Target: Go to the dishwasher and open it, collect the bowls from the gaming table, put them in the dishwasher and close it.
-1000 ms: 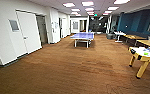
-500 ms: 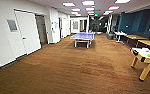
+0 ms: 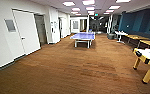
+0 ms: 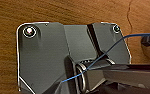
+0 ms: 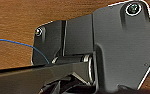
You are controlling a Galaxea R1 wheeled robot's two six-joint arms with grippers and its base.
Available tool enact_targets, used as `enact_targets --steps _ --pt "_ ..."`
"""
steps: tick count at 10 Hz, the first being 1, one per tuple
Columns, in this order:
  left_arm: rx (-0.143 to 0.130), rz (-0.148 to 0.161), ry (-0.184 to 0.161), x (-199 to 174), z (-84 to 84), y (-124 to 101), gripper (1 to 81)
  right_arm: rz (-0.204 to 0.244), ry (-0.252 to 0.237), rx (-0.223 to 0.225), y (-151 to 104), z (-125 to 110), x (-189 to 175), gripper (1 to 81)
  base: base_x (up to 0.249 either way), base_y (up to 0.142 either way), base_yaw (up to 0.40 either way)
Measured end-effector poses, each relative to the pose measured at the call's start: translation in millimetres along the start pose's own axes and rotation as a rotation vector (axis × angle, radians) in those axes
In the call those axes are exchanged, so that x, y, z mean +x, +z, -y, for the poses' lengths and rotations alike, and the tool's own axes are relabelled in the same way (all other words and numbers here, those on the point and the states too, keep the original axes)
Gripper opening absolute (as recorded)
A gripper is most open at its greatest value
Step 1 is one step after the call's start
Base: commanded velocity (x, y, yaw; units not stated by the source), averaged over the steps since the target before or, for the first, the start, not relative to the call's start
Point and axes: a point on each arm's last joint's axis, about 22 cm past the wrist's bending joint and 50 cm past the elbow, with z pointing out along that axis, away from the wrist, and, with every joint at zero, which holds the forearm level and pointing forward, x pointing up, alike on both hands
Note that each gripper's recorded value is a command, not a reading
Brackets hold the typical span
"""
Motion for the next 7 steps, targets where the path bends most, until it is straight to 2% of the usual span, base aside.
enact_targets --steps 7 --pt "0.001 0.001 0.0 -0.8 0.8 -0.4 81.1 0.006 0.004 0.0 -0.5 0.3 -6.1 81.1 0.19 0.0 0.0"
